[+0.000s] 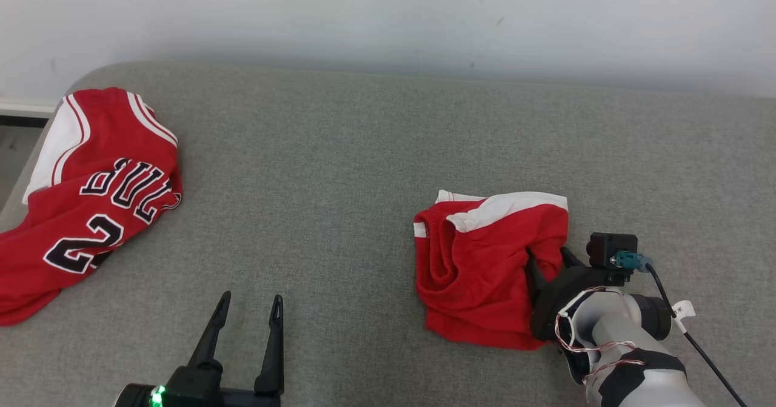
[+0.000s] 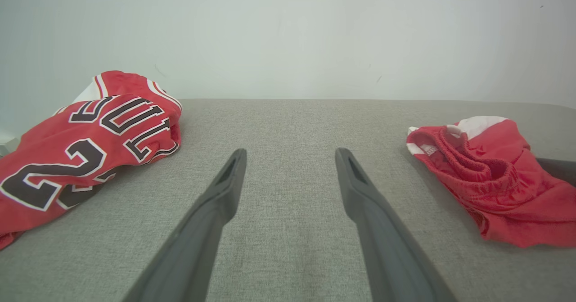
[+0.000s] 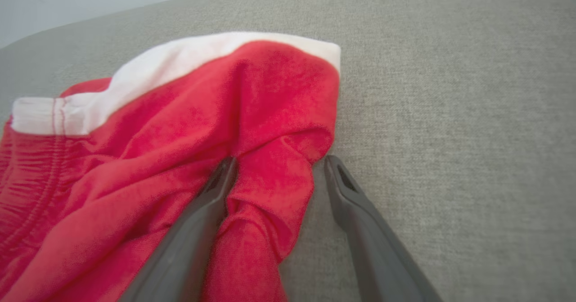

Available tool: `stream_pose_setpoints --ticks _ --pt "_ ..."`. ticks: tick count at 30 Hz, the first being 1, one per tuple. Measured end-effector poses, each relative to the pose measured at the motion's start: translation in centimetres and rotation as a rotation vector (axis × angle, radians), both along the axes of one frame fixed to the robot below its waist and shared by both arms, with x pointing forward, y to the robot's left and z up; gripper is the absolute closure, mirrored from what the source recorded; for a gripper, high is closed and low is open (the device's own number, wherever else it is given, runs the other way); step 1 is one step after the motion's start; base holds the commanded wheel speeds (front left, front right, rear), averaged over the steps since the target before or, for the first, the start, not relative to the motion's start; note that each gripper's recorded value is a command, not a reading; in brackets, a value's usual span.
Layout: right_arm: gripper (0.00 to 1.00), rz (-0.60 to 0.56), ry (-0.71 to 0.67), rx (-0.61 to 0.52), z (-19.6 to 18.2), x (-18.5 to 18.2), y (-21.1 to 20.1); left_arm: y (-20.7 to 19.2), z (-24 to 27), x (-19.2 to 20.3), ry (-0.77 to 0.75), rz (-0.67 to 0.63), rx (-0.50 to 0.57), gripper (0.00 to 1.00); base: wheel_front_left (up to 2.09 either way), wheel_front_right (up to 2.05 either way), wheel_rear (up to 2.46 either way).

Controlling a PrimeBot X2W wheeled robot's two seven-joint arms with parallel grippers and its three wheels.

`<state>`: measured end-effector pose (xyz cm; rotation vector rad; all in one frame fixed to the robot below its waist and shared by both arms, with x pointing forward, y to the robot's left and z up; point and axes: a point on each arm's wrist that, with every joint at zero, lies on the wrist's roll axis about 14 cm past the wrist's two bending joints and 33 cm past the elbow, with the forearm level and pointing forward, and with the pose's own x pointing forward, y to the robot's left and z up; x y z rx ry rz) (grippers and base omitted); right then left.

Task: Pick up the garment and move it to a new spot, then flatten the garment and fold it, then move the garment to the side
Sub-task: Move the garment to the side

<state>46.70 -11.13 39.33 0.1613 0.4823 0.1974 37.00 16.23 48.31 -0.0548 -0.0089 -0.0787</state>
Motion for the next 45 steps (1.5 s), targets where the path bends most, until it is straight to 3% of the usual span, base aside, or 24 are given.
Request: stream_pose_setpoints --ticks 3,4,5,14,18,32,45 --pt "0.0 0.007 0.026 -0.001 -0.3 -0.4 0.2 0.0 0.2 0.1 -0.006 0.0 0.0 0.0 0.0 0.0 0.0" --pt "0.55 0.005 0.035 0.004 -0.4 -0.6 0.2 0.0 0.2 0.1 -0.007 -0.001 -0.001 0.0 0.0 0.0 0.0" --pt "0.98 0.008 0.039 0.004 -0.4 -0.7 0.3 -0.1 0.3 0.2 -0.008 -0.001 -0.003 0.0 0.0 0.0 0.0" --pt "1.0 0.053 -0.013 -0.081 1.1 0.2 -1.3 -0.6 0.4 0.9 -0.014 -0.014 -0.02 0.0 0.0 0.0 0.0" --pt "1.0 0.059 -0.055 -0.182 2.9 2.2 -4.5 -1.5 -0.2 1.6 0.001 -0.038 -0.029 0.0 0.0 0.0 0.0" --pt "1.0 0.064 0.027 -0.568 4.6 5.1 -17.4 -5.6 -0.6 6.4 -0.021 -0.167 -0.033 0.0 0.0 0.0 0.0" --pt "1.0 -0.011 0.092 -0.752 5.7 7.6 -26.0 -7.3 -1.7 9.3 -0.036 -0.225 -0.008 0.0 0.0 0.0 0.0"
